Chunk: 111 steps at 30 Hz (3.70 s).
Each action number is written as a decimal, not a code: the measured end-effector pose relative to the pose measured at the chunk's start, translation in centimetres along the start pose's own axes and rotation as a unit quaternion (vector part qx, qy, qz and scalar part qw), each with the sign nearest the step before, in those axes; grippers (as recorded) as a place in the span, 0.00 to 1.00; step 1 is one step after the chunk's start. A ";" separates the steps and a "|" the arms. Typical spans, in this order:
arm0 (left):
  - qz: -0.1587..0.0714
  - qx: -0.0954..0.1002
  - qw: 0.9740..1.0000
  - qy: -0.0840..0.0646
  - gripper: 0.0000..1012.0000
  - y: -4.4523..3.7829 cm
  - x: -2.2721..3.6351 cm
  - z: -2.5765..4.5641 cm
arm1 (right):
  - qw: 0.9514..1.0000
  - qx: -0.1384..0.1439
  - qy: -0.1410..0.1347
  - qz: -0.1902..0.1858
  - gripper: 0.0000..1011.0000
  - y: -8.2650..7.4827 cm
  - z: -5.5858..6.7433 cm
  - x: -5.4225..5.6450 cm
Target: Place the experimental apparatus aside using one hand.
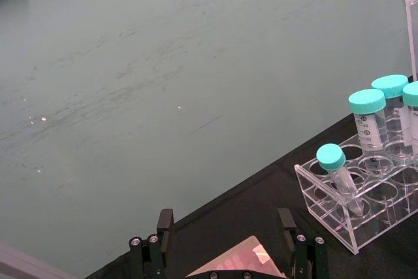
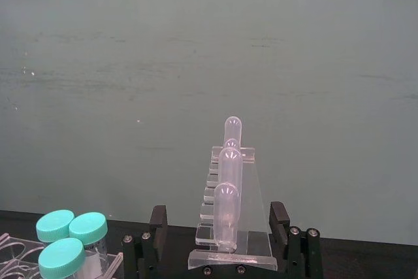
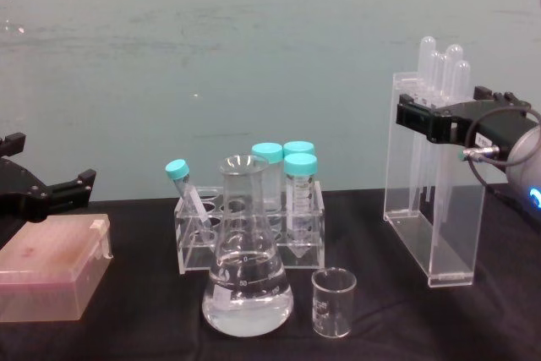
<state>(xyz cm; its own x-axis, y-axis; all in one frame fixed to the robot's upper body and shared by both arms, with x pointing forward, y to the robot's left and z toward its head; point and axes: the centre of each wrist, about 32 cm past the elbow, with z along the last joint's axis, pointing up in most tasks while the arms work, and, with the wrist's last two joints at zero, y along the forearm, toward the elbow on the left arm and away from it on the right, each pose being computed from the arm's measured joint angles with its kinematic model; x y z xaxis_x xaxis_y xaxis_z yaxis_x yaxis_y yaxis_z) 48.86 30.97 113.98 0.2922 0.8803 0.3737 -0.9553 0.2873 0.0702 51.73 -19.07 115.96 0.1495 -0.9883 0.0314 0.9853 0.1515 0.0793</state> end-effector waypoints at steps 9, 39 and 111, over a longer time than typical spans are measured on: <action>0.000 0.000 1.000 0.000 0.99 0.00 0.00 0.00 | 1.000 0.000 0.000 0.000 0.99 0.0 0.0 0.0; 0.000 0.000 1.000 0.000 0.99 0.00 0.00 0.00 | 1.000 0.001 -0.001 -0.001 0.61 0.0 0.0 0.0; 0.000 0.000 1.000 0.000 0.99 0.00 0.00 0.00 | 0.999 0.045 -0.007 -0.020 0.61 0.6 0.0 1.4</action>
<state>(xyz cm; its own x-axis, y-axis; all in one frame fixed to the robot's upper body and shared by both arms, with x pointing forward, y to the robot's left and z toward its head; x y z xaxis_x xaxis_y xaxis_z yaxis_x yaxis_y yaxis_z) 48.86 30.97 113.98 0.2923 0.8802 0.3738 -0.9552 0.2874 0.0703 52.51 -20.36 116.08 0.1091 -0.9932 0.0408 0.9788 0.1145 0.1696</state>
